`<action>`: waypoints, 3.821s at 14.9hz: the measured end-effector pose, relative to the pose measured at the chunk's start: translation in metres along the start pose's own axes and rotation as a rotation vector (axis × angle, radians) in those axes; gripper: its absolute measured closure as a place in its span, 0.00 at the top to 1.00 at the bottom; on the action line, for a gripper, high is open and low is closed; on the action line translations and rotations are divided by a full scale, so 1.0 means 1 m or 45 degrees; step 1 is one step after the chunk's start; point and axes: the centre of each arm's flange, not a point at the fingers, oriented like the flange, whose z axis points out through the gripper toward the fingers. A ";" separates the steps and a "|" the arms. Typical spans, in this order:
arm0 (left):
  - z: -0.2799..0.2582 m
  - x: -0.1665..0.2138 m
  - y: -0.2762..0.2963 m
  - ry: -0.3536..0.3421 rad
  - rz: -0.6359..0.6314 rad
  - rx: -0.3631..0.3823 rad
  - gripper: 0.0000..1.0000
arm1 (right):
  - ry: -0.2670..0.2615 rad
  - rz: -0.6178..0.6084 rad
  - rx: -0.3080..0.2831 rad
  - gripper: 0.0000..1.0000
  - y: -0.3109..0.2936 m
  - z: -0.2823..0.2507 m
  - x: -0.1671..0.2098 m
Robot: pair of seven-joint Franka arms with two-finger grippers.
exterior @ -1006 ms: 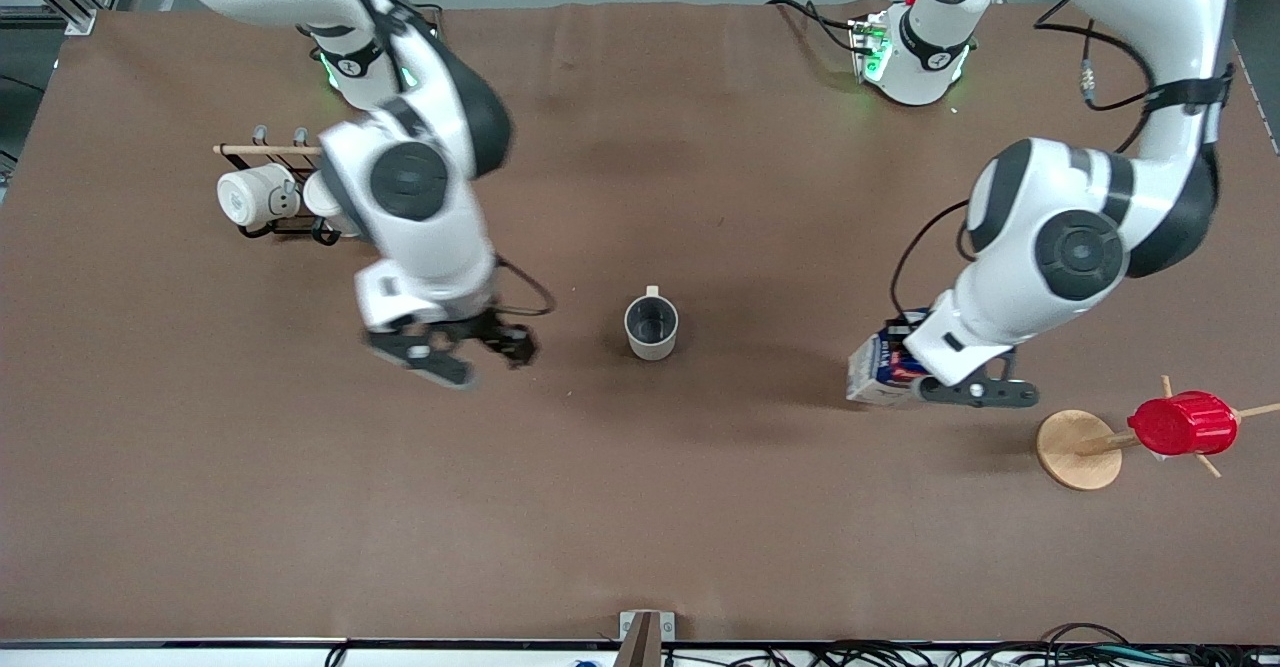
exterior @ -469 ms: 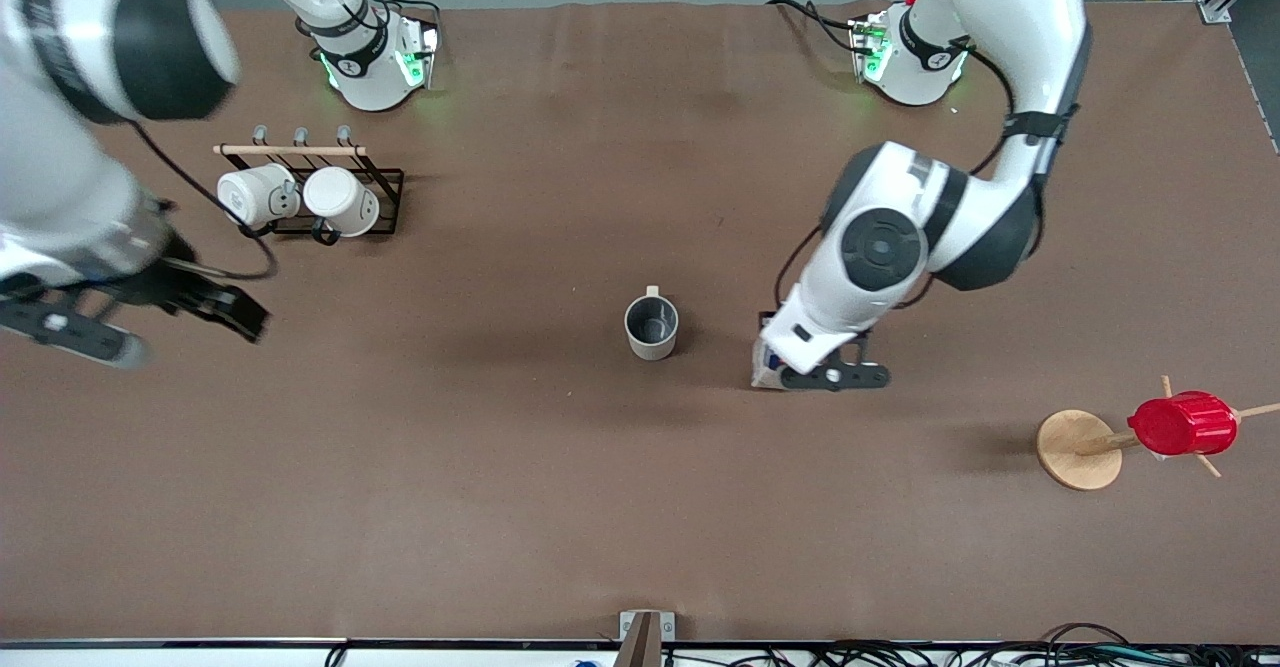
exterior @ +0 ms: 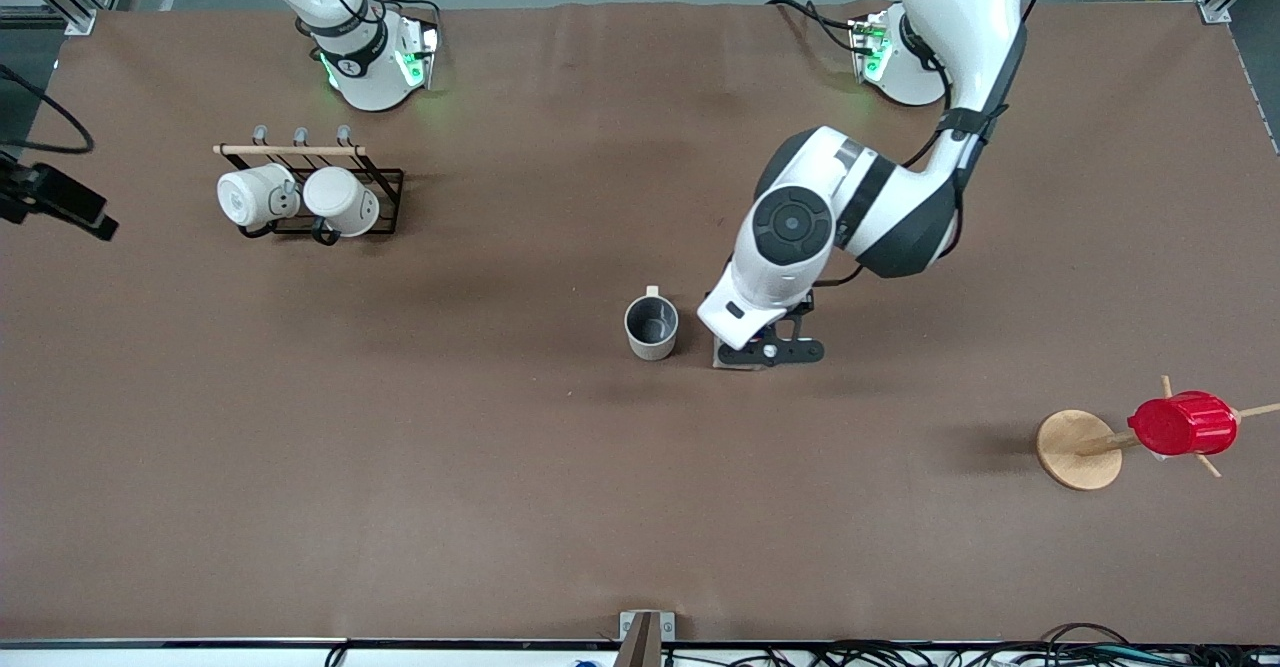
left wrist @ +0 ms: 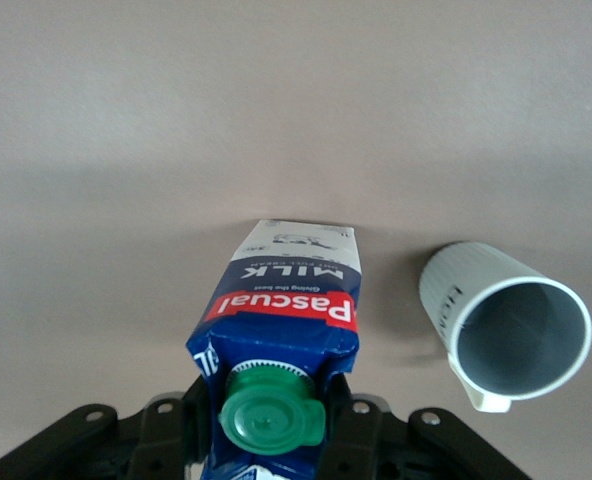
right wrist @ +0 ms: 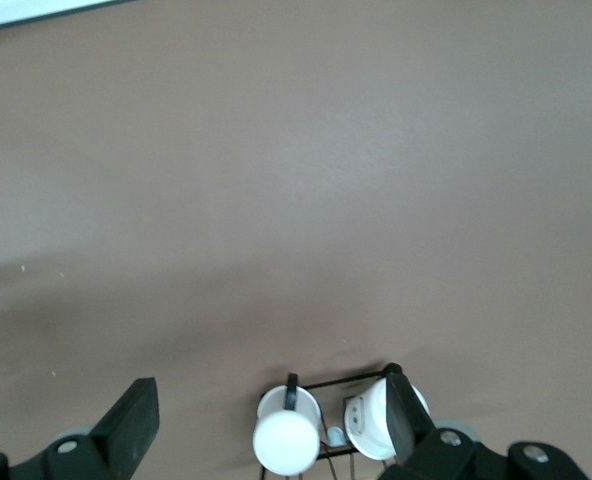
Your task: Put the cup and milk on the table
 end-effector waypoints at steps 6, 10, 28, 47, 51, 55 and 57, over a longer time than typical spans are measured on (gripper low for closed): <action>0.000 -0.025 0.036 0.011 0.020 0.003 0.42 | -0.001 -0.011 0.002 1.00 -0.001 0.004 0.001; -0.001 -0.024 0.035 0.014 0.017 0.002 0.42 | 0.014 -0.021 0.004 1.00 -0.001 -0.002 0.001; 0.009 -0.014 0.032 0.039 0.010 -0.016 0.51 | 0.012 -0.050 0.012 1.00 -0.001 -0.001 0.001; -0.182 -0.009 -0.184 0.206 -0.062 -0.061 1.00 | 0.004 -0.053 0.011 1.00 -0.002 -0.001 0.000; -0.230 -0.031 -0.240 0.230 -0.087 -0.081 1.00 | 0.004 -0.053 0.011 1.00 -0.002 -0.001 0.000; -0.252 -0.040 -0.268 0.213 -0.070 -0.082 1.00 | 0.004 -0.053 0.011 1.00 -0.002 -0.001 0.000; -0.261 -0.040 -0.281 0.198 -0.066 -0.092 1.00 | 0.004 -0.053 0.011 1.00 -0.002 -0.001 0.000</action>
